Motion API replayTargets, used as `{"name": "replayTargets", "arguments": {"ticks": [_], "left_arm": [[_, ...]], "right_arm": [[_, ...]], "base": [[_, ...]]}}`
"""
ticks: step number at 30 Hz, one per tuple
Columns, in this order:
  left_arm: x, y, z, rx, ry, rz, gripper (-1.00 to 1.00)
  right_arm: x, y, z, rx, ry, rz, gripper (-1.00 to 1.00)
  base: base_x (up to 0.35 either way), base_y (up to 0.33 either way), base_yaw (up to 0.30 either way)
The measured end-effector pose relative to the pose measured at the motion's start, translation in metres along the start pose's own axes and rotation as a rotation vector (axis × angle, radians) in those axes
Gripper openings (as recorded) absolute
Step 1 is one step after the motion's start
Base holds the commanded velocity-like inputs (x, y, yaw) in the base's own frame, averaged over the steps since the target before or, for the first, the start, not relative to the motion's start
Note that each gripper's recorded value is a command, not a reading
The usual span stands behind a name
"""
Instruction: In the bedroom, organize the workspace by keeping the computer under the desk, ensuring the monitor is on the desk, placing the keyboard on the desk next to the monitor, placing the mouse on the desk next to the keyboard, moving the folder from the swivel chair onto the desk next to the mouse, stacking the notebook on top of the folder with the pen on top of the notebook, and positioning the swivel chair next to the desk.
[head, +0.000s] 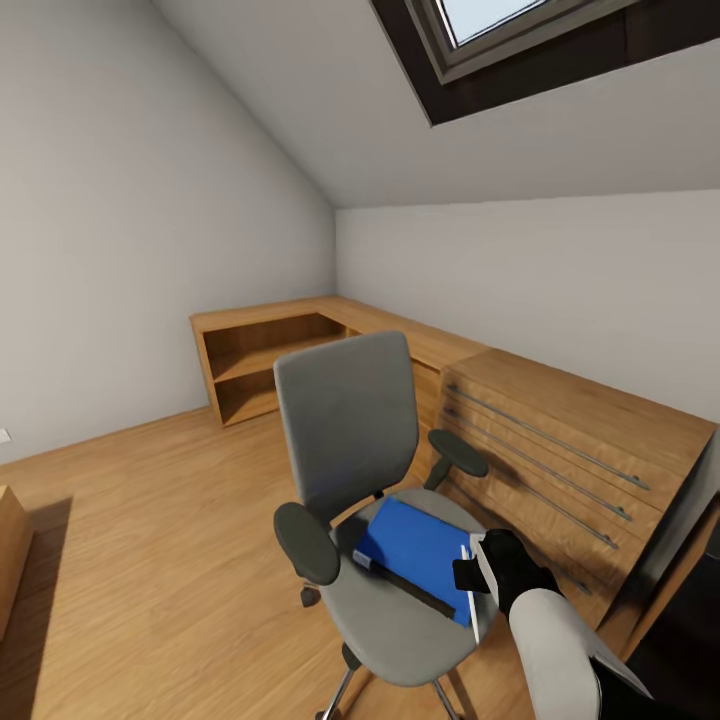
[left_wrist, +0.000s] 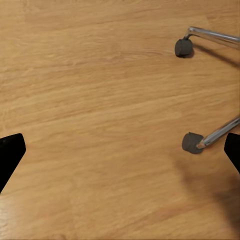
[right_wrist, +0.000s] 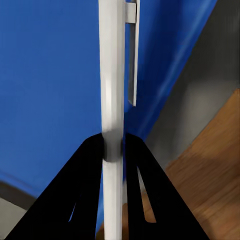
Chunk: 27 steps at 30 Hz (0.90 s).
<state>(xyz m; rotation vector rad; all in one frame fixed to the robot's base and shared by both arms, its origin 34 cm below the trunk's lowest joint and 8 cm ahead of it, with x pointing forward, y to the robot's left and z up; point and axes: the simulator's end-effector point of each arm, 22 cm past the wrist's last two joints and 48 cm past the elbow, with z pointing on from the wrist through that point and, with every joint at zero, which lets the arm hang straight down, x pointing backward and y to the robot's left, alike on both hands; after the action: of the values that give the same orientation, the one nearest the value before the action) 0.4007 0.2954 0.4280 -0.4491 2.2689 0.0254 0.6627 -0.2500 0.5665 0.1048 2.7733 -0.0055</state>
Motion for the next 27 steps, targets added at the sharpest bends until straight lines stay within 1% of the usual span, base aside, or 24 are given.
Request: {"name": "replayTargets", "arguments": {"ticks": [27], "left_arm": [[-0.04,-0.008,-0.031,0.0,0.003,0.001,1.0]], "right_arm": [[-0.025,0.002,-0.046,-0.008,-0.003,0.005,-1.0]], "base": [[0.0,0.0,0.0]]}}
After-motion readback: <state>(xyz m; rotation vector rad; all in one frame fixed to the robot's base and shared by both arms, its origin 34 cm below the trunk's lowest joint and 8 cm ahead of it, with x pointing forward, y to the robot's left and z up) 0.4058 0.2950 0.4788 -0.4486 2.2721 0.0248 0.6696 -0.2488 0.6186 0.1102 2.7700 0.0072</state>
